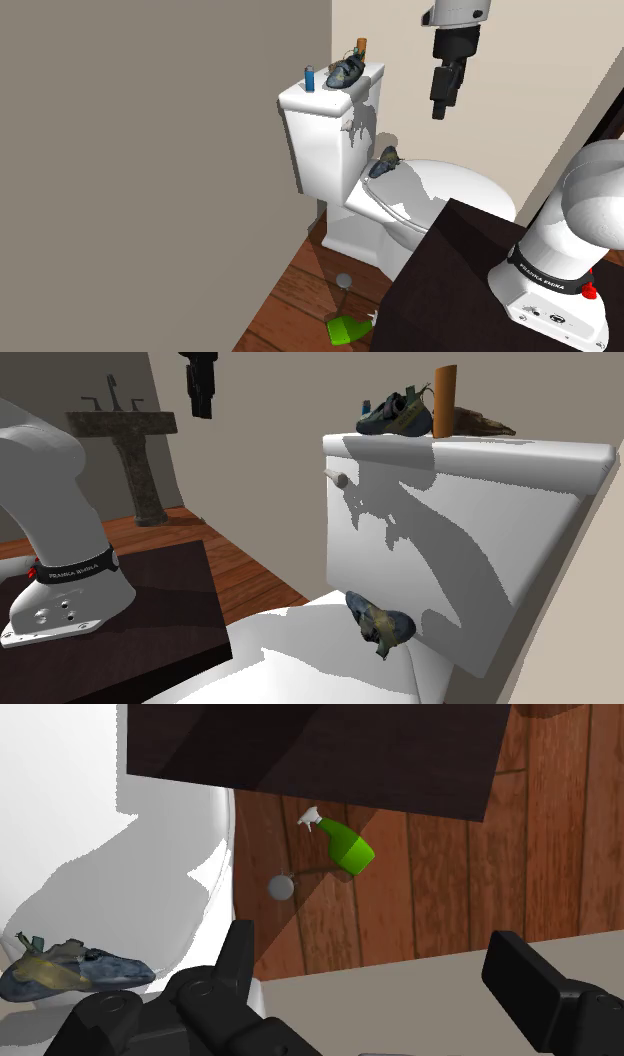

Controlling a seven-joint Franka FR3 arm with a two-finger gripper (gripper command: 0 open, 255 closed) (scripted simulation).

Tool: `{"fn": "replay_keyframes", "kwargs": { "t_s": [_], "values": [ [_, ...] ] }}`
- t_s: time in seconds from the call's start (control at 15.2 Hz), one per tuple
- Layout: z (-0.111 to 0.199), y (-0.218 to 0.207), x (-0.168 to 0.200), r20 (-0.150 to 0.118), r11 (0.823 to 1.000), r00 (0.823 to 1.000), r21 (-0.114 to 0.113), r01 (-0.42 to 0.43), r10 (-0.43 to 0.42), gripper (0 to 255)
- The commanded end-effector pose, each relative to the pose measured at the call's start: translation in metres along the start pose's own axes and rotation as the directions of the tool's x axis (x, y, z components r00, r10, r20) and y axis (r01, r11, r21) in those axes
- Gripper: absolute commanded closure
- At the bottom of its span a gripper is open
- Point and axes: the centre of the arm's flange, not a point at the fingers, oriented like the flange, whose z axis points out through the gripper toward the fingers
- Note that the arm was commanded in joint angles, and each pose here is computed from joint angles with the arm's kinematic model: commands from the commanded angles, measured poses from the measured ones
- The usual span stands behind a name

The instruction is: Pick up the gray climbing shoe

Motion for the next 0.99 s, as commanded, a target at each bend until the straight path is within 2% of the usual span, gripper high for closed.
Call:
{"fn": "replay_keyframes", "kwargs": {
  "t_s": [0.0,0.46,0.92],
  "values": [
    [0.0,0.0,0.0,0.0,1.0,1.0,0.0,0.0,0.0,0],
    [0.059,0.07,0.003,-0.055,0.997,0.995,-0.01,0.08,-0.08,0],
    [0.117,0.139,0.015,-0.108,0.987,0.981,-0.025,0.158,-0.16,0]
  ]
}}
